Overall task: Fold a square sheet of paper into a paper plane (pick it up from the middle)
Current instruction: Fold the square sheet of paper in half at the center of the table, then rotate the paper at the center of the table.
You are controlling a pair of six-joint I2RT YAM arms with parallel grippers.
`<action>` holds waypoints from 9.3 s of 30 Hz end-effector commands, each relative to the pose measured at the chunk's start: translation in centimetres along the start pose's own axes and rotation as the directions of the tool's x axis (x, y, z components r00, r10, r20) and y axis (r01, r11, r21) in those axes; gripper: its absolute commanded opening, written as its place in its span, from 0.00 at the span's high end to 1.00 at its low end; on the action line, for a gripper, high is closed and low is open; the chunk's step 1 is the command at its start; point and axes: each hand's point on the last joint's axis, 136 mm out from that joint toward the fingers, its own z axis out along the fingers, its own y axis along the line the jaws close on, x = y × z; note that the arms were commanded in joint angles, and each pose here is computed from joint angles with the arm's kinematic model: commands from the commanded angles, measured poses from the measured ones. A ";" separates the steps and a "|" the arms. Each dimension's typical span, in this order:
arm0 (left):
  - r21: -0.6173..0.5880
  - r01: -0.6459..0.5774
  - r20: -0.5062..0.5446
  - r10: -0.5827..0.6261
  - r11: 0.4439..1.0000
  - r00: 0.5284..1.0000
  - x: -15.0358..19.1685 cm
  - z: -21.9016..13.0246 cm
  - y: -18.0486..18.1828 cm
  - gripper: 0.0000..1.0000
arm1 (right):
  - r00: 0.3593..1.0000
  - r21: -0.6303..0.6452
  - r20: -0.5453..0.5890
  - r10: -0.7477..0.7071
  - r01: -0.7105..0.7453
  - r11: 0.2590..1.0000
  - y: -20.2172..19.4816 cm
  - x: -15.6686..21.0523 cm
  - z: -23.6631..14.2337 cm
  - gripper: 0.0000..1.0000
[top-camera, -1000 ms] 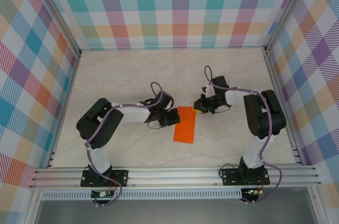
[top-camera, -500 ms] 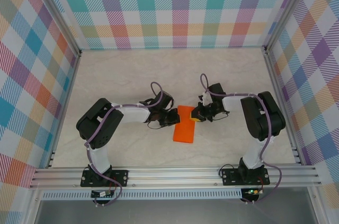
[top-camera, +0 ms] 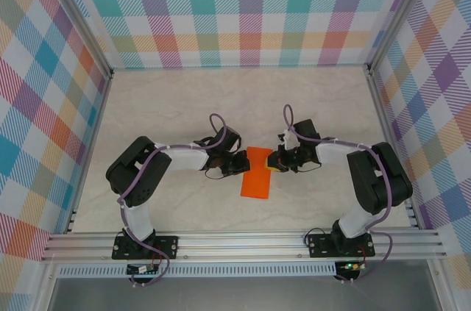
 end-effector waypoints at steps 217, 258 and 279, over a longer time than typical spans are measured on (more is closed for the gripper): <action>0.000 -0.224 0.041 0.224 0.975 0.974 -2.9 -14.0 -7.5 1.00 | 0.944 0.283 0.309 -0.113 0.023 0.959 -0.3 4.9 -6.2 0.55; -0.070 0.063 0.056 -0.059 0.996 0.997 -2.9 -6.3 0.7 0.98 | 0.937 0.234 0.200 -0.287 0.239 0.942 5.8 5.4 -2.1 0.41; -0.034 0.065 0.047 -0.063 0.997 0.997 -2.9 -6.7 -0.2 1.00 | 0.727 0.514 0.176 -0.664 0.508 0.692 10.8 7.5 5.5 0.42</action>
